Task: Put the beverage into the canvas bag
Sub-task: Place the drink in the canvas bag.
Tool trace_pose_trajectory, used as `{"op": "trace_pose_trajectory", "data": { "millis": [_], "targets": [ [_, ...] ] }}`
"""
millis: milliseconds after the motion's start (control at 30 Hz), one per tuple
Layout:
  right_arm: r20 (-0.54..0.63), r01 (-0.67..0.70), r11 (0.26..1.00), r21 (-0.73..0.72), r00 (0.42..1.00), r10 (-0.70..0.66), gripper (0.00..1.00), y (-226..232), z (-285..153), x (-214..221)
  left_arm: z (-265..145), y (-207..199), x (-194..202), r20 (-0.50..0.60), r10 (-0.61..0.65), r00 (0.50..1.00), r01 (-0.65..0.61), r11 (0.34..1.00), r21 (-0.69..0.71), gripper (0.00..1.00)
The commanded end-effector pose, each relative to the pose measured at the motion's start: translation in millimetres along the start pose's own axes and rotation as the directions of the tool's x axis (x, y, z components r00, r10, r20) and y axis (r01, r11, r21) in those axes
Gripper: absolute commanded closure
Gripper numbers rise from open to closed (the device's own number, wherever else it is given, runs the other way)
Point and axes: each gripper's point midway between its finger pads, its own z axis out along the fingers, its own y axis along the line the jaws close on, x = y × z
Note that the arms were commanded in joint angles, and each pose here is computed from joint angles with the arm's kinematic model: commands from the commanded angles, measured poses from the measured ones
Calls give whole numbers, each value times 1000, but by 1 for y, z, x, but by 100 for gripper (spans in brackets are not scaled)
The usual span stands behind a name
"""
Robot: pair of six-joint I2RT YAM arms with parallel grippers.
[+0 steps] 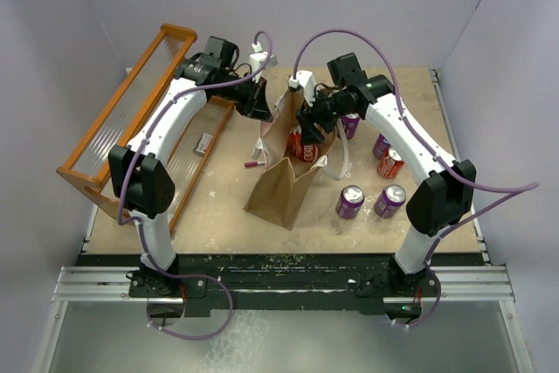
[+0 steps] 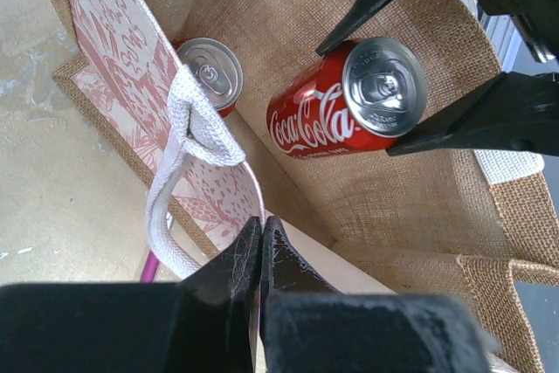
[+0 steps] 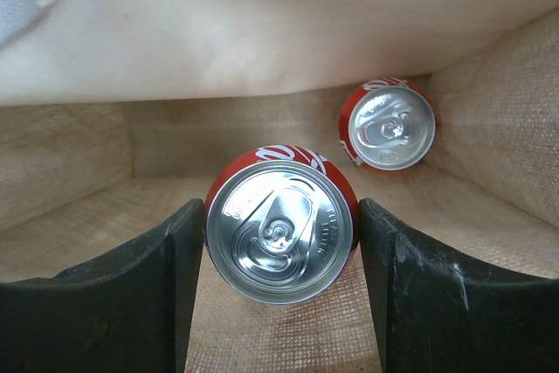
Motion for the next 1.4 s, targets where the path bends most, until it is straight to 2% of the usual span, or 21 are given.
{"op": "trace_pose_trajectory", "data": {
  "millis": [0, 267, 500, 733, 900, 1133, 1367],
  "targets": [
    [38, 45, 995, 91, 998, -49, 100, -21, 1, -14, 2, -1, -12, 26, 42, 999, -42, 999, 10, 100],
    [-45, -9, 982, 188, 999, 18, 100, -41, 15, 15, 5, 2, -16, 29, 52, 998, -52, 999, 5, 100],
    [15, -62, 962, 266, 998, 60, 100, -55, 23, 13, 9, 7, -13, 18, 51, 999, -51, 999, 5, 100],
    [158, -25, 990, 142, 987, 3, 100, -37, 35, -14, 11, 9, -6, -2, 52, 999, -52, 999, 10, 100],
    [187, -14, 996, 88, 982, -2, 100, -32, 48, -14, 12, 11, -2, -9, 46, 999, -45, 999, 14, 100],
    [75, -86, 973, 213, 995, 71, 100, -60, 60, 17, 12, 14, -1, -12, 42, 999, -42, 999, 13, 100],
    [38, -166, 914, 370, 986, 164, 100, -95, 65, 40, 12, 15, 0, -13, 43, 999, -43, 999, 28, 100]
  ]
}}
